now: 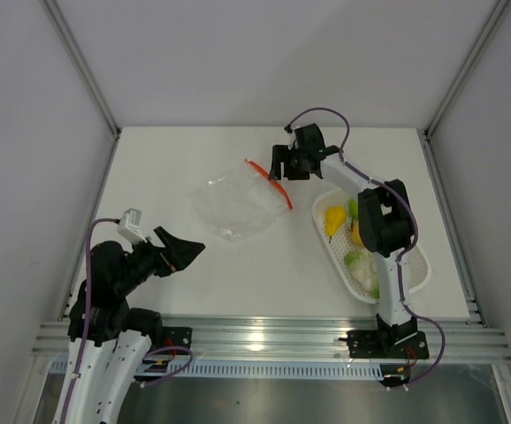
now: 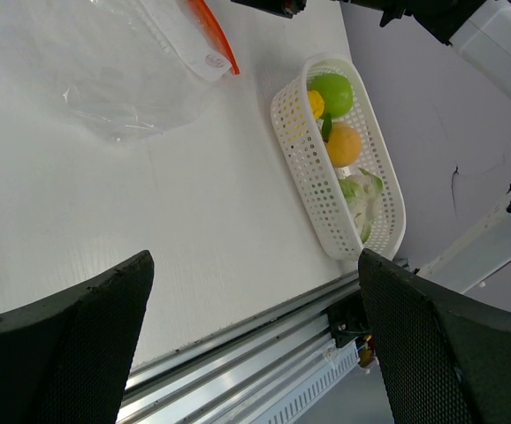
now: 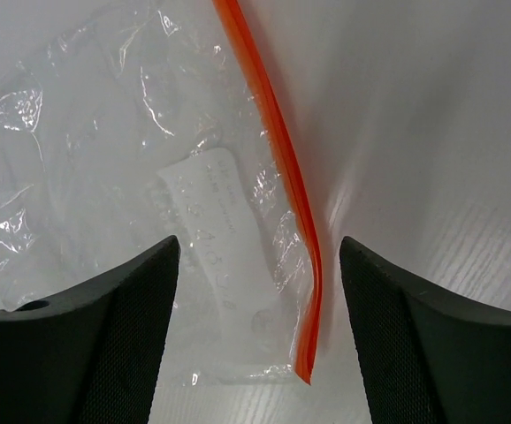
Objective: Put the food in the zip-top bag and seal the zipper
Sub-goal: Pick up the zipper food storage bag at the center of the board.
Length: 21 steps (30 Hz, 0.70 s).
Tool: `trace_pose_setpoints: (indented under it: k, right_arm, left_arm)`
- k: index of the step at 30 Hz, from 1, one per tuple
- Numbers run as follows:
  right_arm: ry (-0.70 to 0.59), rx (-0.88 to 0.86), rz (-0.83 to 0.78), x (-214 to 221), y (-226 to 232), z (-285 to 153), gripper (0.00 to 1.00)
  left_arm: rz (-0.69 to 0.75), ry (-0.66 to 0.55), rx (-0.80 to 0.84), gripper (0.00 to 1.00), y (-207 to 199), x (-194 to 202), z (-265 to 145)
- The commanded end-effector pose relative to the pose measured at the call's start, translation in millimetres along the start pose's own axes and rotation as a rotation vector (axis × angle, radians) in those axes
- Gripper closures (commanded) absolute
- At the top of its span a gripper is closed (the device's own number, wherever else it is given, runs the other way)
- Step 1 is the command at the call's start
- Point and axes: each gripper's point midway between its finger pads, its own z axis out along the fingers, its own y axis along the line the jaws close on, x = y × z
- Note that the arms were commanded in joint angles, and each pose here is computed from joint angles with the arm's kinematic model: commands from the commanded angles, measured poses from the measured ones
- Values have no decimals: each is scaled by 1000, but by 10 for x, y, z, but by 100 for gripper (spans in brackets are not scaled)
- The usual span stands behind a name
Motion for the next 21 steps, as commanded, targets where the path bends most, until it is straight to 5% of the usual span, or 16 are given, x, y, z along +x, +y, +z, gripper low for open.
trace_pose_setpoints:
  k: [1, 17, 21]
  right_arm:
    - [-10, -66, -27, -76, 119, 35, 25]
    - [55, -85, -9, 309, 9, 180, 30]
    - [77, -92, -13, 413, 6, 197, 41]
  left_arm:
    - [38, -13, 47, 2, -131, -75, -17]
    - [21, 19, 56, 6, -134, -25, 7]
    - [14, 25, 56, 8, -131, -16, 18]
